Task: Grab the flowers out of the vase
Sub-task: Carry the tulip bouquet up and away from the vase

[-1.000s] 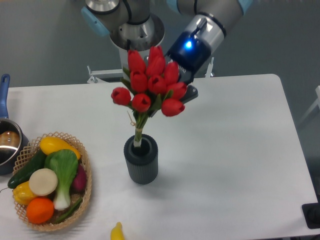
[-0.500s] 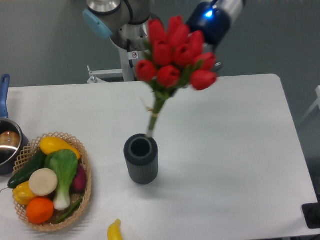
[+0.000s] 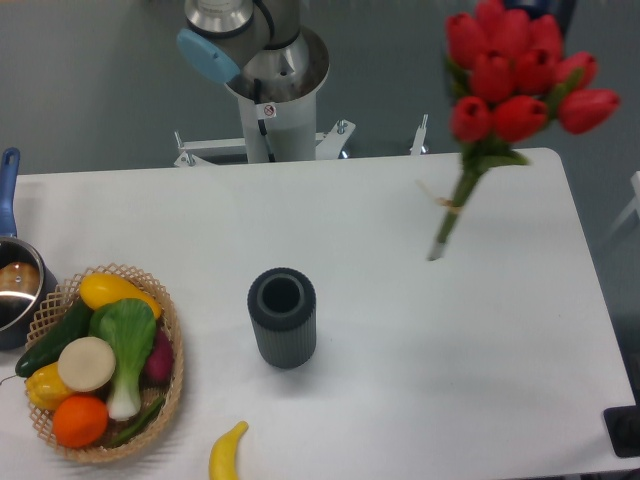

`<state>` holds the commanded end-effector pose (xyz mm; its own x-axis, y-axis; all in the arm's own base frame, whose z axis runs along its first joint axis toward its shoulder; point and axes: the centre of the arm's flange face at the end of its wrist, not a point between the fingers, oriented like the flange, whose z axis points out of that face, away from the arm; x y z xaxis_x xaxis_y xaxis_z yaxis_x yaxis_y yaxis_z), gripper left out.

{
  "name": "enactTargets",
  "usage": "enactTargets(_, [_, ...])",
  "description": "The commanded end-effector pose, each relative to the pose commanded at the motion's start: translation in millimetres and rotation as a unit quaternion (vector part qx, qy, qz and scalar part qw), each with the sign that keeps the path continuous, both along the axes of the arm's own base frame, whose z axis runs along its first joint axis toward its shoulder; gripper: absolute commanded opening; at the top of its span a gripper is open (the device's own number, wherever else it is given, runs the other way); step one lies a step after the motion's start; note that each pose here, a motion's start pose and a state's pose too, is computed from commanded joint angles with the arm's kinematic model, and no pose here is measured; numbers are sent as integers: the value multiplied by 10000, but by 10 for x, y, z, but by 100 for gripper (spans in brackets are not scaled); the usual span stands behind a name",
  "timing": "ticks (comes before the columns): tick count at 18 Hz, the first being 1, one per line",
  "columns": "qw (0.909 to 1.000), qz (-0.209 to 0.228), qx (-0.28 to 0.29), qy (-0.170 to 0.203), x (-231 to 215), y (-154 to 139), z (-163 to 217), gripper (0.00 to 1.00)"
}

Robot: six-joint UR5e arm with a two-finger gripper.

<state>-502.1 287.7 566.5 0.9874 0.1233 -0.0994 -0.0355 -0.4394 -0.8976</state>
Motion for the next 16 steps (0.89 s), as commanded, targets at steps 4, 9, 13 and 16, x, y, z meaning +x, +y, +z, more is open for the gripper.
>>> enactTargets(4, [9993, 203, -326, -5, -221, -117, -224, 32])
enactTargets(9, [9987, 276, -403, -127, -327, -215, -433, 32])
enactTargets(13, [9983, 297, -470, -154, -363, -358, -655, 32])
enactTargets(16, [9984, 277, -478, -148, -356, -375, -700, 33])
